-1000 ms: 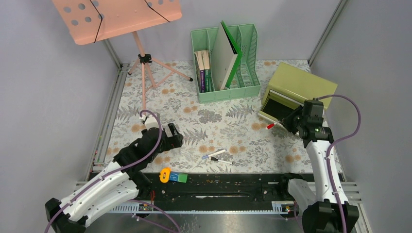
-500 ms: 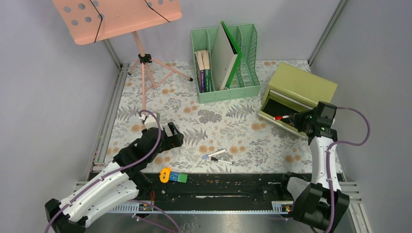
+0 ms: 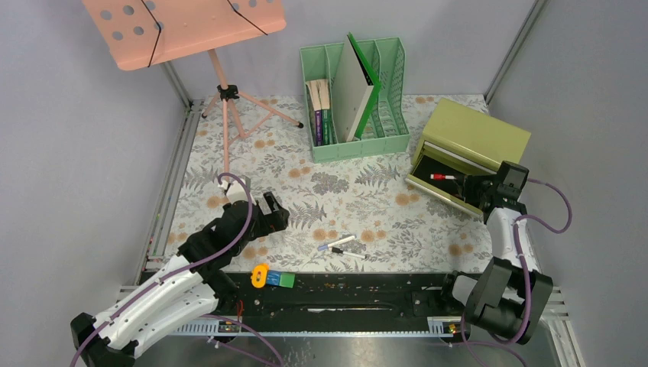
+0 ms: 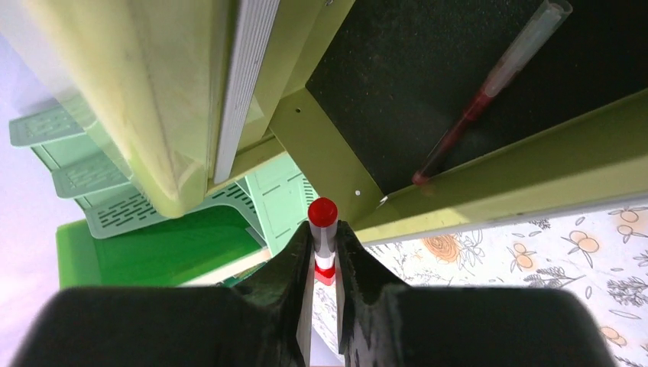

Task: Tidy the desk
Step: Place the stationery in the drawer.

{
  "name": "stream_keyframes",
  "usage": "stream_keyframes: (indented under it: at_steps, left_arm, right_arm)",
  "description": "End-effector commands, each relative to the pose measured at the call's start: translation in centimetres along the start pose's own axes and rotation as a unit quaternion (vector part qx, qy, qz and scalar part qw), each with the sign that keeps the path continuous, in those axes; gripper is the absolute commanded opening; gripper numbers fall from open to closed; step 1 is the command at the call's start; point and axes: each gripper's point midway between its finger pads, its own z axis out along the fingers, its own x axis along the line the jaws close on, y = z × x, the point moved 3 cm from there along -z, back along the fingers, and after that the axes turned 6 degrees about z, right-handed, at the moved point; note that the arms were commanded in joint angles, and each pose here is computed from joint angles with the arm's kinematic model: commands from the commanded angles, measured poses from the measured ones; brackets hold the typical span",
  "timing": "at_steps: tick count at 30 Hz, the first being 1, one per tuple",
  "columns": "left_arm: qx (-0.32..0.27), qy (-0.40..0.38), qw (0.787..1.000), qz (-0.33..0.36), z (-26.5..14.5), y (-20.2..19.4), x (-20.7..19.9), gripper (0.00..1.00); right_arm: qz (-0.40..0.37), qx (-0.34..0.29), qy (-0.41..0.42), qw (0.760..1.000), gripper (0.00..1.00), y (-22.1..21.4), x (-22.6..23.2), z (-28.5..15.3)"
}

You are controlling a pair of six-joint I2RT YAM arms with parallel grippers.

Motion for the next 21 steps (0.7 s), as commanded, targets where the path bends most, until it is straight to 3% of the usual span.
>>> stream_keyframes:
  at_steps: [1,6,15,21]
  left_arm:
    - [-0.024,-0.023,0.999,-0.021,-0.2,1.2,-1.0,0.99]
    - [-0.028,-0.028,0.999,-0.023,-0.4,1.4,-1.0,0.99]
    - [-0.029,-0.029,0.999,-0.029,-0.4,1.0,-0.8,0.99]
    - [-0.035,-0.030,0.999,-0.028,-0.6,1.1,-0.6,0.99]
  right_arm:
    - [0.037,-0.011,0.017,0.999,0.00,0.9,1.2,1.1]
    - [0.035,-0.022,0.017,0.999,0.05,1.5,1.4,1.7]
    - [0.026,-0.021,0.011,0.999,0.65,1.9,1.5,1.7]
    - [0.014,0.019,0.033,0.999,0.88,1.3,2.3,1.8]
